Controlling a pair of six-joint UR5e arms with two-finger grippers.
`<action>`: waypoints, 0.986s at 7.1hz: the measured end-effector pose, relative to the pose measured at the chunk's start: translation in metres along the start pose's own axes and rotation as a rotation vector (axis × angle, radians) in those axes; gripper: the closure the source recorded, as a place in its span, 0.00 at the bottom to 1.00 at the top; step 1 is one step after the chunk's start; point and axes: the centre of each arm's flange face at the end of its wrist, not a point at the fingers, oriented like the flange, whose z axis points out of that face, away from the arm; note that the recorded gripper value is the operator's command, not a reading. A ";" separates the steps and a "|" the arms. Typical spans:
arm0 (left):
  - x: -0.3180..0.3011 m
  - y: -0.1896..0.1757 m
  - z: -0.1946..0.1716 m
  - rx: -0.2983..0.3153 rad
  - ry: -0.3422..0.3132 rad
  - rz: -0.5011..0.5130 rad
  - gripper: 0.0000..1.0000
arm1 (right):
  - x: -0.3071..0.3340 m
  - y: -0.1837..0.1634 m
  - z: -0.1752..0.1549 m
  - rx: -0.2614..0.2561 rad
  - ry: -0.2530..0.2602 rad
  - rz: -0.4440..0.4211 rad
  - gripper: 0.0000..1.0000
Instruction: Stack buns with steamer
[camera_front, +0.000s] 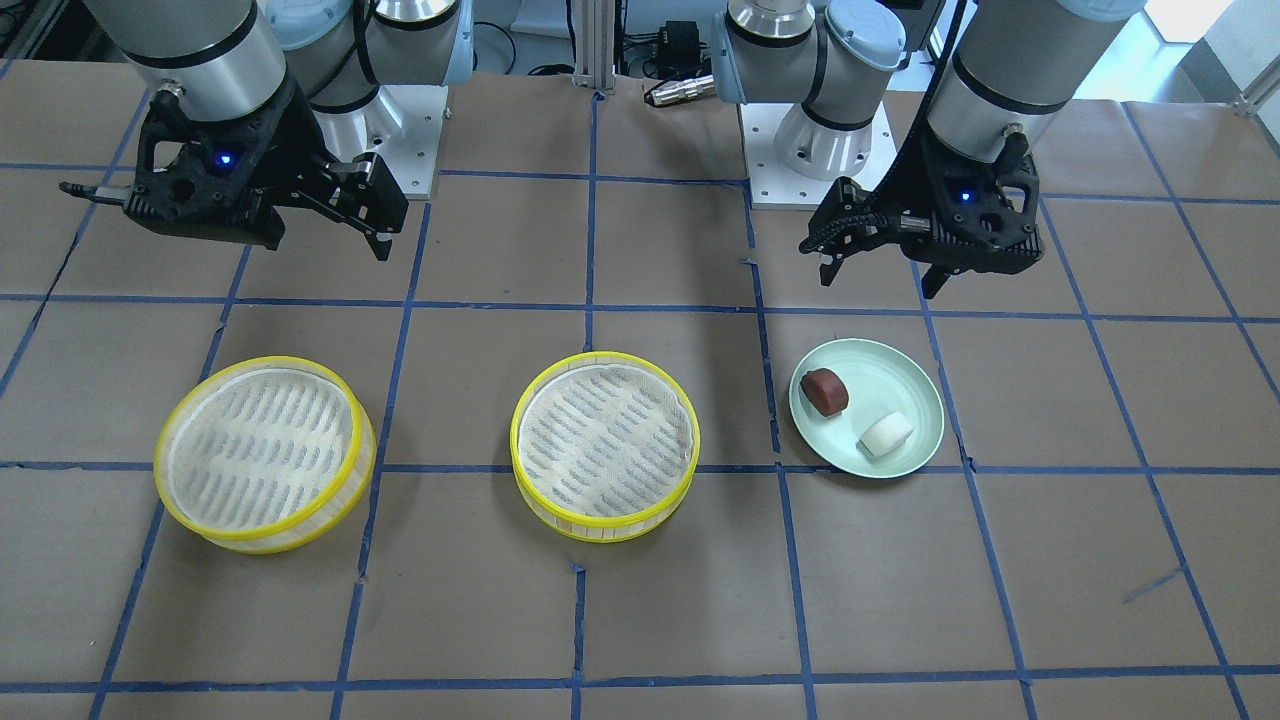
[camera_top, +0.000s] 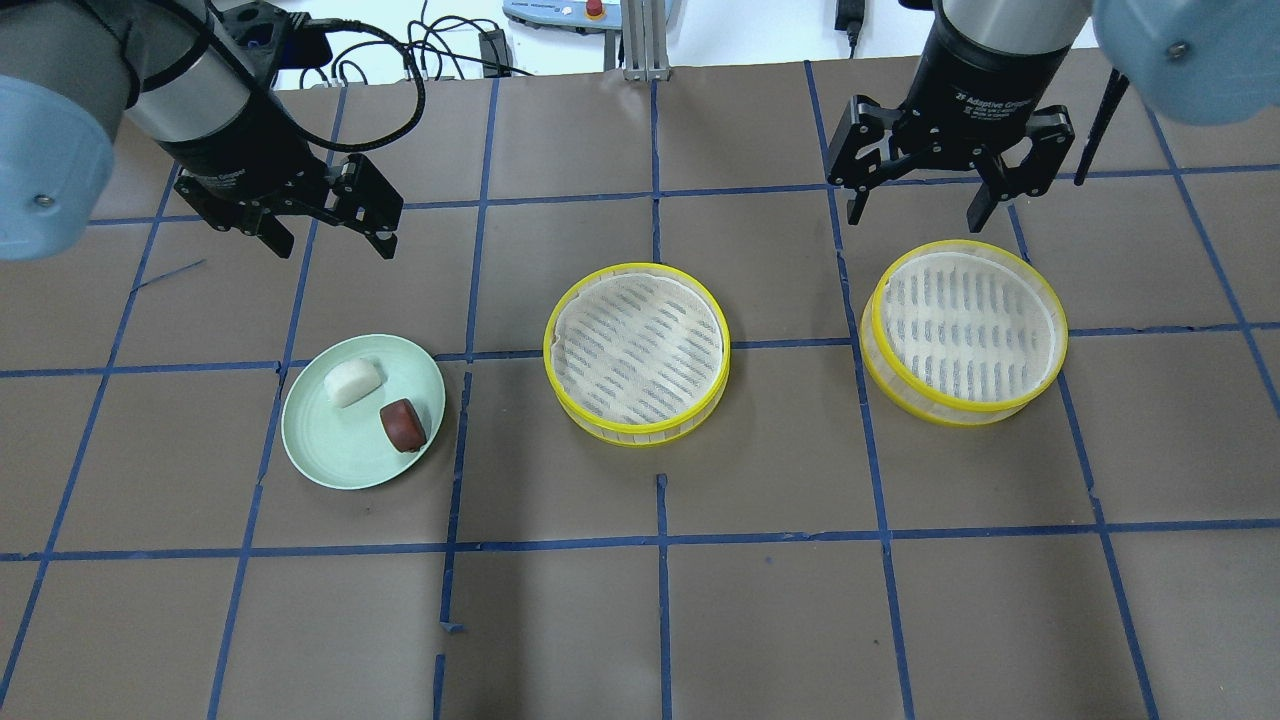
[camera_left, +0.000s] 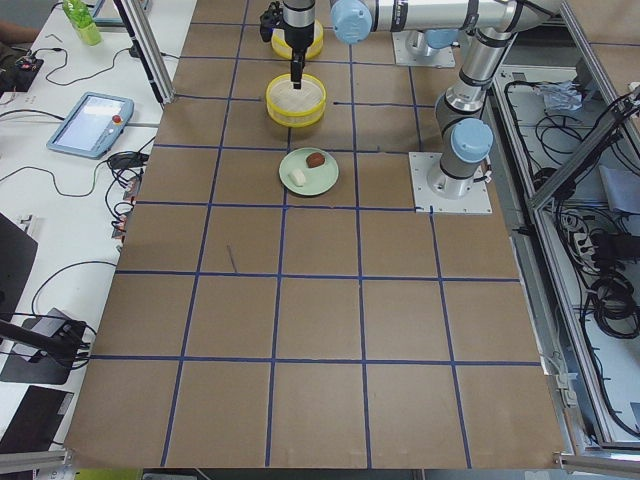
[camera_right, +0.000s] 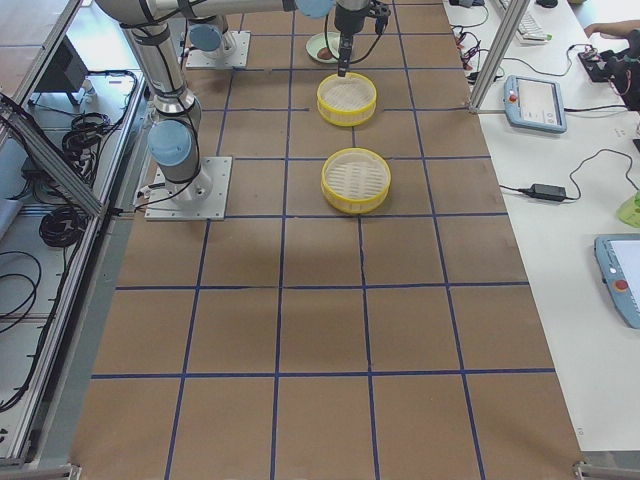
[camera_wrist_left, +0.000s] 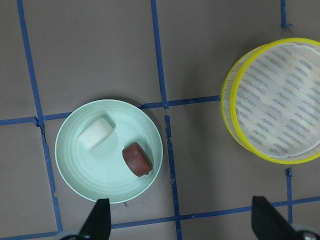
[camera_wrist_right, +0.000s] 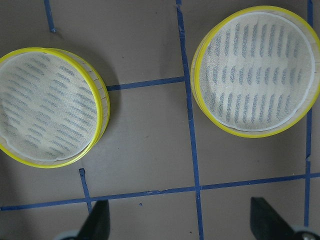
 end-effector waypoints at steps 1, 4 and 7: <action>0.000 0.000 0.000 0.000 0.000 0.000 0.00 | 0.000 0.000 0.000 0.000 0.000 0.000 0.00; -0.005 -0.001 0.008 -0.017 -0.004 0.000 0.00 | 0.000 0.000 0.001 -0.003 0.001 0.001 0.00; -0.028 -0.026 0.068 -0.015 -0.013 0.082 0.00 | 0.014 -0.003 0.003 -0.014 0.047 -0.006 0.00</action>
